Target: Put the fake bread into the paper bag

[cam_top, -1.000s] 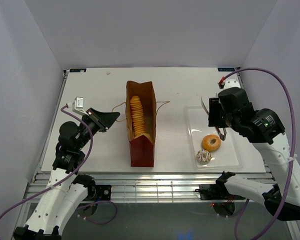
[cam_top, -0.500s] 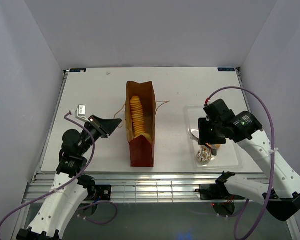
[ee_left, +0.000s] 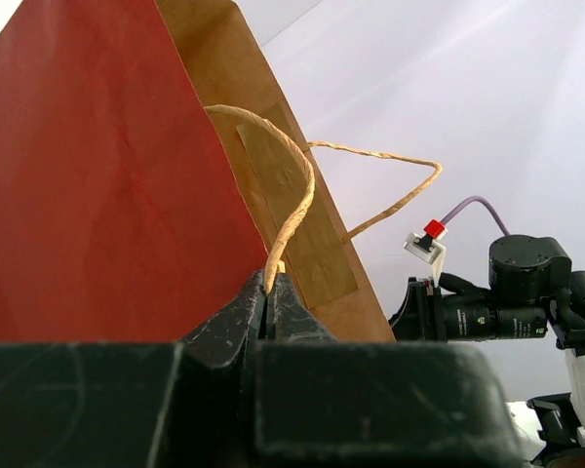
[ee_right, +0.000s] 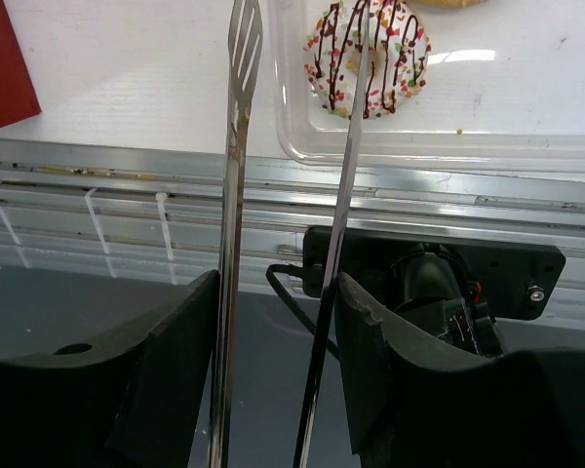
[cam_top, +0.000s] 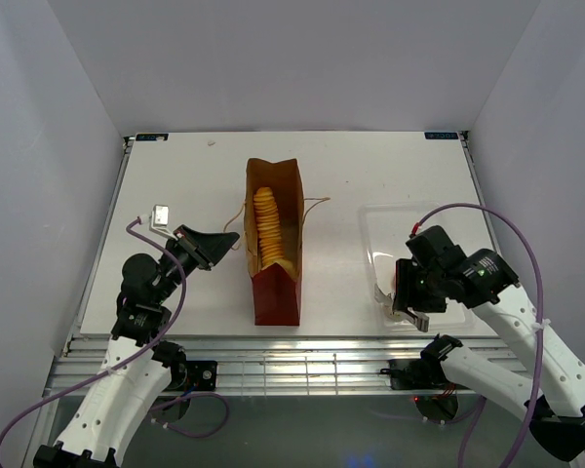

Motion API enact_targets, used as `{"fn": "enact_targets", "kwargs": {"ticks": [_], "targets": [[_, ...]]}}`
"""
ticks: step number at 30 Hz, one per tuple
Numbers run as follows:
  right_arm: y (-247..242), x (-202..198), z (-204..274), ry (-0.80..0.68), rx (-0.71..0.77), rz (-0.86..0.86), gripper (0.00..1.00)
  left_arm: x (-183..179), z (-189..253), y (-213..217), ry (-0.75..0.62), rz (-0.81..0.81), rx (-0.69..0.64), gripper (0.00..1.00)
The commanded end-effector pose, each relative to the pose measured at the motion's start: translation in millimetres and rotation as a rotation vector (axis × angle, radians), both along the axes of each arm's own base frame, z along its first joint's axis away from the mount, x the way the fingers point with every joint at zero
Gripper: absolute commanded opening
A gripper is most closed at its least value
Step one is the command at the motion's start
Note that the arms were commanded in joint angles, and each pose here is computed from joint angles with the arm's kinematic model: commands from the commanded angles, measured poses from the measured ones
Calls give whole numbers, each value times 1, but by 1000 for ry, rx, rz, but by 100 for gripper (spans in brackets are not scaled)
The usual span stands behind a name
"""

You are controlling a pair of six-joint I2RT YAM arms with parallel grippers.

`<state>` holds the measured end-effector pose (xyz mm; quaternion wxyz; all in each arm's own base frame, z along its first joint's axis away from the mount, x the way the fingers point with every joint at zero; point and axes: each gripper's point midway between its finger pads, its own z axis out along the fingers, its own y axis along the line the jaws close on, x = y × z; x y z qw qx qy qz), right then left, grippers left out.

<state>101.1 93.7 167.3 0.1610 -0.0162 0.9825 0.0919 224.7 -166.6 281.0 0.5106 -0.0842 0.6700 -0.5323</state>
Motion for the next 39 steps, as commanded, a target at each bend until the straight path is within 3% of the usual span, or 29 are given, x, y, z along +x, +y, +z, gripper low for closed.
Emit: {"fn": "enact_targets", "kwargs": {"ticks": [1,15,23,28,39], "targets": [[-2,-1,0,-13,17,-36,55,-4,-1,-4,-7,-29,-2,0],[-7,3,13,-96,25,-23,55,-5,2,-4,2,-32,-14,0],[-31,34,25,-199,-144,-77,55,-5,3,-4,4,-35,-19,0],[-37,46,19,-174,-233,-71,56,-6,4,-4,4,-36,-21,0],[-24,51,10,-149,-207,-51,57,-7,2,-4,7,-37,-24,0]]}}
